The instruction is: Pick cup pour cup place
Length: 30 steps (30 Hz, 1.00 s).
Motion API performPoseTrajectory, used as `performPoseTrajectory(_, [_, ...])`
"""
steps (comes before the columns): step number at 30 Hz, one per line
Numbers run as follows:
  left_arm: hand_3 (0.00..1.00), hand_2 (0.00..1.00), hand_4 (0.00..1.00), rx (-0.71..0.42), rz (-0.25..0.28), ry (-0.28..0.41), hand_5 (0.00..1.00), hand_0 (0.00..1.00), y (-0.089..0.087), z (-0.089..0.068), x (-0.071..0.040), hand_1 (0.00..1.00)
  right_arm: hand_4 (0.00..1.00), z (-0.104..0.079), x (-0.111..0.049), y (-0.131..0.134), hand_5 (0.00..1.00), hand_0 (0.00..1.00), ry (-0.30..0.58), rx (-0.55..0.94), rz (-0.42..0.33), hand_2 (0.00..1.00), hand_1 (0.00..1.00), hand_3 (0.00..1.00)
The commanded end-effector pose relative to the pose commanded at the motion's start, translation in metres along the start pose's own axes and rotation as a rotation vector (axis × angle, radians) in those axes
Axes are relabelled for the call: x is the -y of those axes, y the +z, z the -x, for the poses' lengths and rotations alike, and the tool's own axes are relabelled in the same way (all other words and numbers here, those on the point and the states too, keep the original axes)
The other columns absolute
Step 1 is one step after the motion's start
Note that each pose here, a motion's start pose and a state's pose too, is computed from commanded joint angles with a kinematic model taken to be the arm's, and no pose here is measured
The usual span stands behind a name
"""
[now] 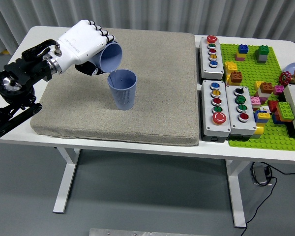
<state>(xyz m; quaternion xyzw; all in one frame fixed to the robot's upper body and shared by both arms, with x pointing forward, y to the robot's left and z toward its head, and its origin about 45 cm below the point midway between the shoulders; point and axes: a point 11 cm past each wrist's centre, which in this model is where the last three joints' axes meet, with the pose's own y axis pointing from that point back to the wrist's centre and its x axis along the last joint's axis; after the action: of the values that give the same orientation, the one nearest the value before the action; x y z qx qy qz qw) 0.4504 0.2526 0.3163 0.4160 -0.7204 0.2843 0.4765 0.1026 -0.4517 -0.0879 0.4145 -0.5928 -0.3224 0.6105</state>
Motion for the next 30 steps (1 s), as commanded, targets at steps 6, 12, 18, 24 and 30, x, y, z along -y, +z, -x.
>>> performPoseTrajectory(6, [0.52, 0.5, 0.711, -0.002, -0.004, -0.003, 0.077, 0.475, -0.0007, 0.0013, -0.0007, 0.477, 0.002, 0.0006, 0.0002, 0.0023, 0.256, 0.693, -0.001, -0.002, 0.003, 0.603, 0.66, 0.592])
performPoseTrajectory(12, [0.521, 0.501, 0.709, -0.004, -0.006, -0.003, 0.072, 0.476, -0.0004, 0.0014, -0.0005, 0.477, 0.002, 0.0005, 0.0003, 0.0029, 0.257, 0.693, -0.001, -0.002, 0.004, 0.602, 0.66, 0.592])
performPoseTrajectory(18, [0.521, 0.501, 0.708, -0.002, -0.007, 0.002, 0.071, 0.476, -0.0009, -0.0008, 0.0001, 0.478, 0.002, 0.0003, 0.0001, 0.0008, 0.257, 0.693, 0.0, 0.001, 0.0, 0.602, 0.66, 0.592])
performPoseTrajectory(24, [0.52, 0.502, 0.706, 0.0, -0.005, 0.003, 0.067, 0.476, 0.0003, -0.0012, 0.0011, 0.478, 0.002, 0.0003, -0.0001, -0.0008, 0.256, 0.693, 0.0, -0.003, -0.002, 0.603, 0.66, 0.592])
performPoseTrajectory(30, [0.521, 0.502, 0.705, 0.0, 0.0, 0.0, 0.064, 0.477, 0.0023, -0.0004, 0.0015, 0.479, 0.002, 0.0007, -0.0001, -0.001, 0.255, 0.693, 0.0, -0.001, -0.003, 0.603, 0.661, 0.593])
